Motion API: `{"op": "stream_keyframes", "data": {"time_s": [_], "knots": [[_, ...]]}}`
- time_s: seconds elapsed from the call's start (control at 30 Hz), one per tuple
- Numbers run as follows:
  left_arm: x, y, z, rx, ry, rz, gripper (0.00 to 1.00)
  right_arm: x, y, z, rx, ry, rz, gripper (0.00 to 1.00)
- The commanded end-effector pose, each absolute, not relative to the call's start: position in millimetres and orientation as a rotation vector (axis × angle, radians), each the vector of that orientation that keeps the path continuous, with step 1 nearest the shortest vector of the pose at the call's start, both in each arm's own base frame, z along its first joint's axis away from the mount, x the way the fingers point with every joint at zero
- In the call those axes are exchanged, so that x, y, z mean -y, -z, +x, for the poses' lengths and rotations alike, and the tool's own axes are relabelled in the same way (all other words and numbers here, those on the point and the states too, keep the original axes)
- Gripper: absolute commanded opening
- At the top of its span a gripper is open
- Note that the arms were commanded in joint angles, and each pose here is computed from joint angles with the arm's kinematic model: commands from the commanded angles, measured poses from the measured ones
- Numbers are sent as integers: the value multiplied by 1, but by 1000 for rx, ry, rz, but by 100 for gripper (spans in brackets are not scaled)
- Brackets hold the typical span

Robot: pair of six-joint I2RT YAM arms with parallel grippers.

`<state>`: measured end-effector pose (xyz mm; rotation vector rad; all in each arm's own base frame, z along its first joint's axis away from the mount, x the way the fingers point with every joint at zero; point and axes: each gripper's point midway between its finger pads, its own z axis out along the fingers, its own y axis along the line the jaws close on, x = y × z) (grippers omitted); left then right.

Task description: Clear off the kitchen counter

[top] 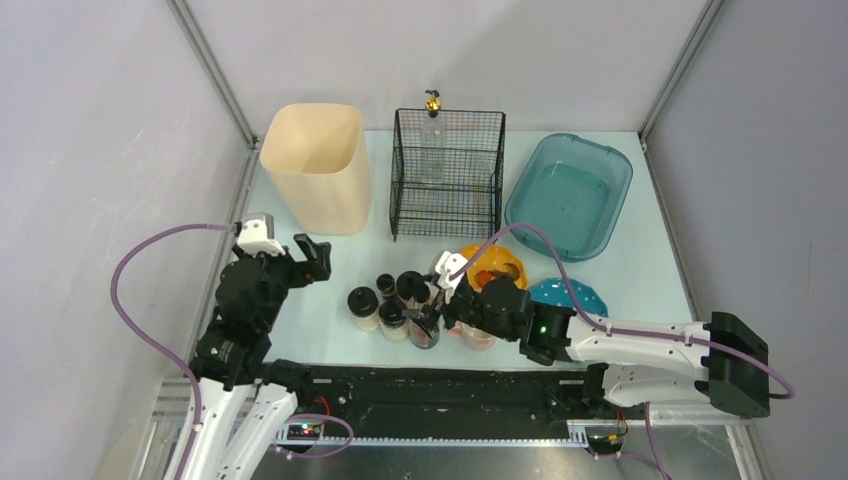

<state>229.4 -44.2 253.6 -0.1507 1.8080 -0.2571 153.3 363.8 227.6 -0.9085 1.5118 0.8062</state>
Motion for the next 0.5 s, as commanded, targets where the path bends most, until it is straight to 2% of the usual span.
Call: {"op": "stream_keyframes", "data": {"time_s": [0.0, 0.2, 0.47], "knots": [[47, -260, 234, -1780, 284, -161, 98, -373, -240, 154, -1472, -854, -858, 80], [47, -260, 235, -1782, 290, -161, 98, -375, -231, 156, -1496, -851, -862, 73], [48, -259, 236, -1788, 295, -158, 98, -373, -227, 161, -1521, -868, -834, 57]]}}
